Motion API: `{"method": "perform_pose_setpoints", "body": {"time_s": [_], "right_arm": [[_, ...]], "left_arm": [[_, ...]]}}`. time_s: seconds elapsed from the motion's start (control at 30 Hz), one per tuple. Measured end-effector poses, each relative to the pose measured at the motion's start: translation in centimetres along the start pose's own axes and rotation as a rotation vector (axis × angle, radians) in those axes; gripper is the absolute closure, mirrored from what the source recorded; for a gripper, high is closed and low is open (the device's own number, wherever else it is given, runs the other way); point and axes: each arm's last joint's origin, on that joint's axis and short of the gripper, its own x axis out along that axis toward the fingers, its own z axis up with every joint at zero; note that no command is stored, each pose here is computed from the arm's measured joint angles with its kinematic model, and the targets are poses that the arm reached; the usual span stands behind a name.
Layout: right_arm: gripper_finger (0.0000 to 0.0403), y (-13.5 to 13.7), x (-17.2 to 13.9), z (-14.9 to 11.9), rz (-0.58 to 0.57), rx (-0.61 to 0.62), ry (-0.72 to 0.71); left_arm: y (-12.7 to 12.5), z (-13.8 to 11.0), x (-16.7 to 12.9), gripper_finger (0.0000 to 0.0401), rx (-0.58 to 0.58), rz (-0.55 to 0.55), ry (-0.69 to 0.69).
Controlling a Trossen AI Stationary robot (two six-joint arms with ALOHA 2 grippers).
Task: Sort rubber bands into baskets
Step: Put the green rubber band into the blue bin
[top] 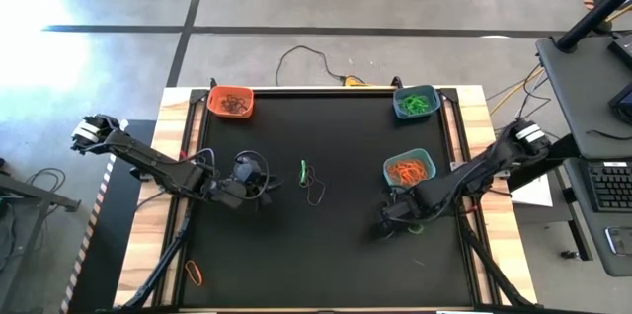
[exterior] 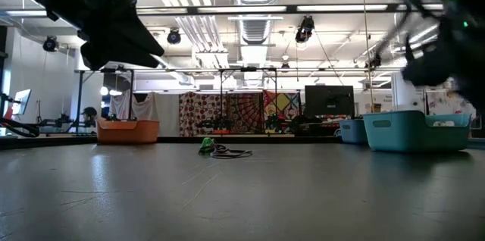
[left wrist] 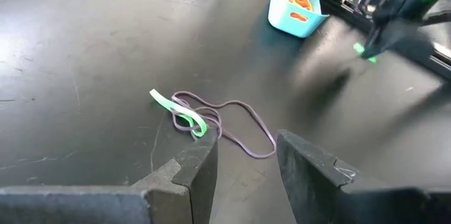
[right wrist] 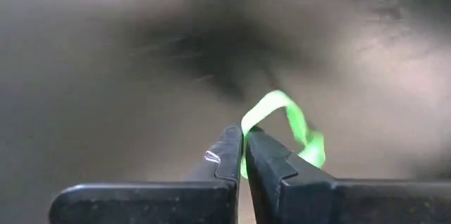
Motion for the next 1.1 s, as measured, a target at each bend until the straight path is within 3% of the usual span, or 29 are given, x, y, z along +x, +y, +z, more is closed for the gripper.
{"method": "perform_pose_setpoints", "body": {"time_s": [0.1,0.27,0.5,0.73,0.9,1.1], "right_arm": [[0.0393,0.5,-3.3,0.1,0.102,-0.016,-0.031],[0.0394,0.4,-8.9,1.8,0.217,-0.005,-0.232],[0.0394,-0.7,-13.6,7.7,0.213,-0.103,-0.381],[0.0394,-3.7,-13.1,17.0,0.039,-0.175,-0.46],[0.0394,-7.2,-12.0,23.6,-0.019,-0.094,-0.491],[0.0394,-11.3,-10.8,29.1,-0.076,-0.047,-0.509]], "left_arm": [[0.0,-0.1,0.0,0.027,0.004,-0.013,0.013],[0.0,-0.1,0.0,0.027,0.006,-0.014,0.015],[-0.2,-0.5,-0.1,0.027,0.002,-0.079,0.096],[0.2,-1.0,-0.2,0.027,0.049,-0.037,0.148],[0.6,-1.3,-0.2,0.027,0.076,0.001,0.166],[1.1,-1.2,-0.2,0.027,0.184,0.083,0.117]]}}
